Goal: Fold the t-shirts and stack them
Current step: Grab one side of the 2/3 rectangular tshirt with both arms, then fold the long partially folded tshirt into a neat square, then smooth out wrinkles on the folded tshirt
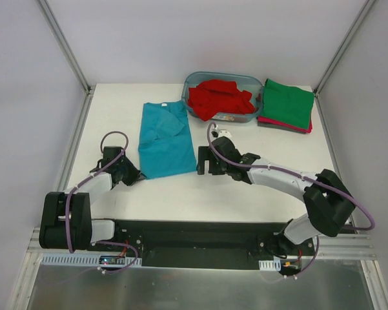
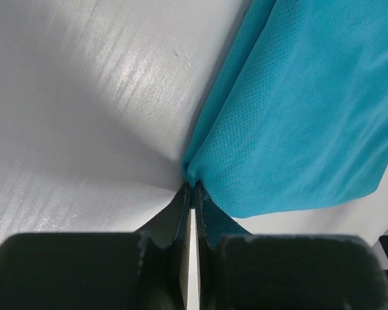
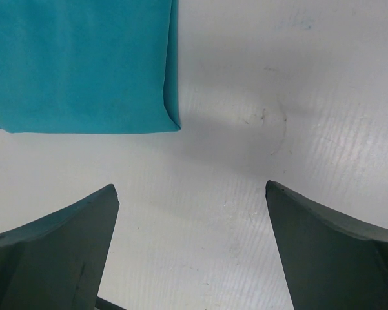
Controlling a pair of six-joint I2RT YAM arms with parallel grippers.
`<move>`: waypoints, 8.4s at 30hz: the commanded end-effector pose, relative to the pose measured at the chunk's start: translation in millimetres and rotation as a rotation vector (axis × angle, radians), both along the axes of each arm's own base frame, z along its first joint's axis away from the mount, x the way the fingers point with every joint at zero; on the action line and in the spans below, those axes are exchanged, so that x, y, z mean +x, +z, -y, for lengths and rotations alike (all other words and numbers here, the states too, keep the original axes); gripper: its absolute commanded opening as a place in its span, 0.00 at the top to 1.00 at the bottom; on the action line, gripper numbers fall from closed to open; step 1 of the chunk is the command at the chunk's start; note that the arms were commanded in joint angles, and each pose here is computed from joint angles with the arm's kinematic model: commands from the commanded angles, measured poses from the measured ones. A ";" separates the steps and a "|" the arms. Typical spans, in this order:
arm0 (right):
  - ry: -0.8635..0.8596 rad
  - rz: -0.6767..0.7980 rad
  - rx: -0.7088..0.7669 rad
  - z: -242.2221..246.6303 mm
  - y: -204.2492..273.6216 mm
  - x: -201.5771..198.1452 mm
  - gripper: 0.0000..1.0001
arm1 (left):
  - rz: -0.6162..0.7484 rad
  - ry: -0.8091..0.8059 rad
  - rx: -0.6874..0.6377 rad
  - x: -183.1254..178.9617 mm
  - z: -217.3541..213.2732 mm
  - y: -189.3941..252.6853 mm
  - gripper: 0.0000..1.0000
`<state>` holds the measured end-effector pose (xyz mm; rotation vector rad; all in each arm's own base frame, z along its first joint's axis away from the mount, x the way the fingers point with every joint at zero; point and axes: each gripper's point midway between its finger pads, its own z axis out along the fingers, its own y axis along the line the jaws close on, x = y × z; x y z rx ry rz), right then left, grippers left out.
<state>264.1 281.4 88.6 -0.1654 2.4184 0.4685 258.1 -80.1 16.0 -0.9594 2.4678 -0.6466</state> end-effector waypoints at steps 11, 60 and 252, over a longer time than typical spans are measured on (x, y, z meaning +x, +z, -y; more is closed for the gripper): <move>-0.036 -0.140 0.076 -53.5 -27.6 11.7 0.12 | -0.033 0.005 -0.014 -21.2 0.3 -10.1 1.00; 0.318 -0.176 0.071 -34.0 -18.2 -113.5 0.99 | 0.116 -0.131 -0.131 -103.5 32.8 48.0 1.00; -0.216 -0.169 -0.137 61.1 -25.4 12.0 0.07 | 0.344 -0.294 0.294 -40.8 49.3 85.2 0.01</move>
